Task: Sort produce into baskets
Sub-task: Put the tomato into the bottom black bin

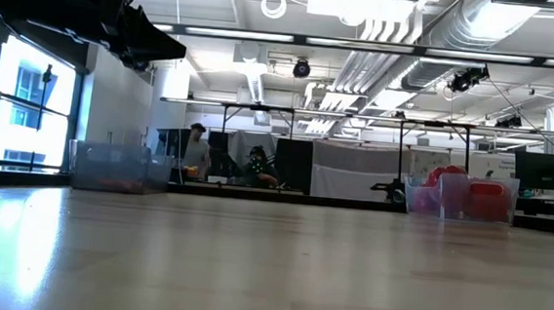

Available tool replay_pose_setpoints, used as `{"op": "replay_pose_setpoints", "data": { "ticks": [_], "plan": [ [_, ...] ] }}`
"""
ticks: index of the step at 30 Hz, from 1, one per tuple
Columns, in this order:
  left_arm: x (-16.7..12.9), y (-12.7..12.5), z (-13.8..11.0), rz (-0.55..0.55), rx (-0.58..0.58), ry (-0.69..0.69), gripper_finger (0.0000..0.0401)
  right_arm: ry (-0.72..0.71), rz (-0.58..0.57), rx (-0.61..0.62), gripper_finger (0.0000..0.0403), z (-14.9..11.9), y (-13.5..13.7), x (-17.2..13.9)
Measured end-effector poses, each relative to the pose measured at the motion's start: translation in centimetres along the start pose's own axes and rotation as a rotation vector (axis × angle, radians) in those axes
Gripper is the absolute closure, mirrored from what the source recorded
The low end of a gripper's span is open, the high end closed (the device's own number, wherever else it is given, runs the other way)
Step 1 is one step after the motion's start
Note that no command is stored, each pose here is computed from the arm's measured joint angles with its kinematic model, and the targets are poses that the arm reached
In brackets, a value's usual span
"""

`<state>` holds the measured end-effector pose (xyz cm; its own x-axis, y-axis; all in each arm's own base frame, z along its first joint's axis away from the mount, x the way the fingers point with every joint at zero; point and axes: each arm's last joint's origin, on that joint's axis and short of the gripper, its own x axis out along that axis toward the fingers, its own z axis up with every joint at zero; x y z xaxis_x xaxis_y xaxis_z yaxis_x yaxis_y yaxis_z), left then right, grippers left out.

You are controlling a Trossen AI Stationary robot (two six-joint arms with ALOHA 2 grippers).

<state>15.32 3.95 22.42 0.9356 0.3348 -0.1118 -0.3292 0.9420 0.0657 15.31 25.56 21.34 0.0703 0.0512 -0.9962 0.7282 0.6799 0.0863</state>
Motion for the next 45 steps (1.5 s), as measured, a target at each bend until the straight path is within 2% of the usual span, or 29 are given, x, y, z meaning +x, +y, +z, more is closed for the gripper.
{"op": "replay_pose_setpoints", "data": {
  "ticks": [6, 16, 25, 28, 31, 36, 40, 42, 45],
  "plan": [
    [0.0, 0.0, 0.0, 0.0, 0.0, 0.0, 0.0335, 0.034, 0.0, -0.02, 0.0131, 0.5, 0.2, 0.1],
    [0.0, 0.0, 0.0, 0.0, 0.001, 0.0, 0.0335, 0.024, -0.019, -0.03, 0.0072, 1.5, 0.3, 0.1],
    [0.0, 0.0, 0.0, 0.0, 0.001, 0.0, 0.0335, 0.078, -0.025, -0.114, 0.0072, 1.5, 0.3, 0.1],
    [0.0, 0.0, 0.0, 0.0, 0.002, 0.001, 0.0335, 0.135, -0.026, -0.139, 0.0096, 1.3, 0.4, -0.2],
    [0.0, 0.0, 0.0, 0.0, 0.002, 0.0, 0.0335, 0.169, -0.015, -0.169, 0.0142, 1.2, 0.8, -1.1],
    [0.0, 0.0, 0.0, 0.0, 0.002, 0.0, 0.0335, 0.2, 0.003, -0.215, 0.0269, 0.6, 1.1, -2.6],
    [0.0, 0.0, 0.0, 0.0, 0.002, 0.0, 0.0335, 0.327, -0.022, -0.217, 0.0379, -0.4, 0.7, -1.9],
    [0.0, 0.0, 0.0, 0.0, 0.002, 0.0, 0.0335, 0.368, -0.017, -0.227, 0.039, -0.8, 0.5, -1.2],
    [0.0, 0.0, 0.0, 0.0, 0.003, 0.0, 0.0335, 0.392, -0.049, -0.21, 0.0379, -1.1, -0.1, -0.2]
  ]
}}
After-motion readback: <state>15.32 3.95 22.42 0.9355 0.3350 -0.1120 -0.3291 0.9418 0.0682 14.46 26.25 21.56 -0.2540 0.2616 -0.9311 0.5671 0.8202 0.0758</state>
